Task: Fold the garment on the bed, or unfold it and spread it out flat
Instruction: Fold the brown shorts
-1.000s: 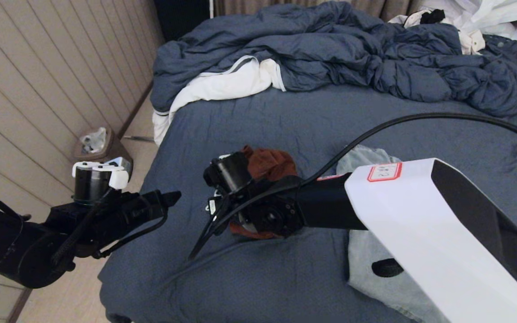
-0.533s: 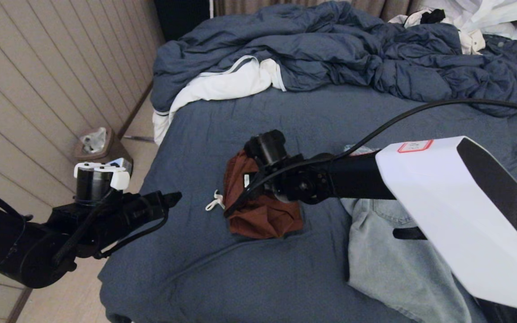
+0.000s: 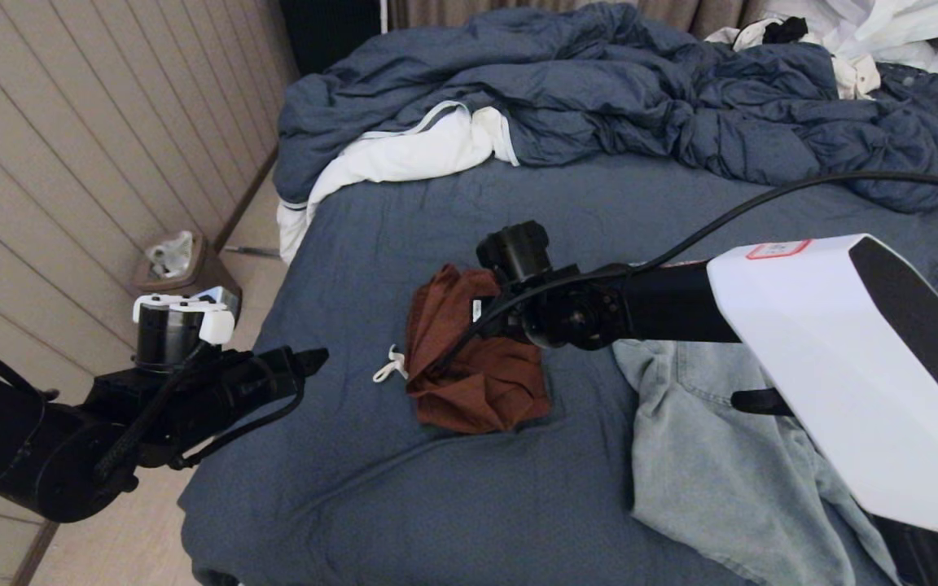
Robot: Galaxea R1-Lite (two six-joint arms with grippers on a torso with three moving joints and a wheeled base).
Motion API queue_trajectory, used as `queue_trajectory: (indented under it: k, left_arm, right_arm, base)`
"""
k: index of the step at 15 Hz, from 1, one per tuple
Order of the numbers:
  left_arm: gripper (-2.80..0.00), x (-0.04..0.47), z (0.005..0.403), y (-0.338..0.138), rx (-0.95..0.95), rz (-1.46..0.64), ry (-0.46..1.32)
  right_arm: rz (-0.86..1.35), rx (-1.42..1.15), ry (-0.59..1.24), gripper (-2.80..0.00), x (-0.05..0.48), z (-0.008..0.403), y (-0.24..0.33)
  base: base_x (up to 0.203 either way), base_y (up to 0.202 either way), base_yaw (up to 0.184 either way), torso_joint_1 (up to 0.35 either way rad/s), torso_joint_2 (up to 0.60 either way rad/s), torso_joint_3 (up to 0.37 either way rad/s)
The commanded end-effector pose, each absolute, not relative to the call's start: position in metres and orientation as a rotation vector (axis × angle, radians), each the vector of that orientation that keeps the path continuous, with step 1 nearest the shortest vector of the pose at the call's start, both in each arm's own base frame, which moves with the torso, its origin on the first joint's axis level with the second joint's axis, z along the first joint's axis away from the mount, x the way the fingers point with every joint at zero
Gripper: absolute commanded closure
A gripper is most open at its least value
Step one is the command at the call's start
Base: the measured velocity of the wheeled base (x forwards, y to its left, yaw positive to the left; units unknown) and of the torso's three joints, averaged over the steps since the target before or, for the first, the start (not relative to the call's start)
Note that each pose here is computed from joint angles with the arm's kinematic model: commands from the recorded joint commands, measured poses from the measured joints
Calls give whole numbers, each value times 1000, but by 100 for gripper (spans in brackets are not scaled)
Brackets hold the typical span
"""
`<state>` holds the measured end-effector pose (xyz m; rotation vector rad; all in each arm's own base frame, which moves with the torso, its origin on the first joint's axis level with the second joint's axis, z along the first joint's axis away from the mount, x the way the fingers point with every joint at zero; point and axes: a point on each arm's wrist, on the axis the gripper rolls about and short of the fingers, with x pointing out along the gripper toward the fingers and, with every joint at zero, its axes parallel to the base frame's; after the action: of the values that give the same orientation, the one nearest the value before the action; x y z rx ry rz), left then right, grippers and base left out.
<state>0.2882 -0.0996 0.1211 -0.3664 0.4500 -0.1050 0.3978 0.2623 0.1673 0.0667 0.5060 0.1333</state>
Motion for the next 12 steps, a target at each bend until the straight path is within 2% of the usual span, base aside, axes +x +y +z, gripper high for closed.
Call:
queue_trajectory:
  k: [1, 4, 8, 12]
  left_arm:
    - [-280, 288, 122, -100, -370, -106, 445]
    - [-280, 288, 121, -100, -370, -106, 446]
    - [-280, 289, 119, -100, -368, -104, 452]
    - [-280, 291, 115, -101, -364, -102, 466]
  right_arm:
    - [130, 68, 508, 0, 402, 163, 264]
    - [130, 81, 492, 0, 412, 149, 277]
    - [140, 160, 292, 0, 411, 159, 301]
    - [138, 206, 170, 0, 391, 175, 328]
  base:
    - [0, 0, 0, 0, 0, 0]
    - [0, 0, 0, 0, 0, 0]
    - [0, 0, 0, 0, 0, 0]
    - [0, 0, 0, 0, 0, 0]
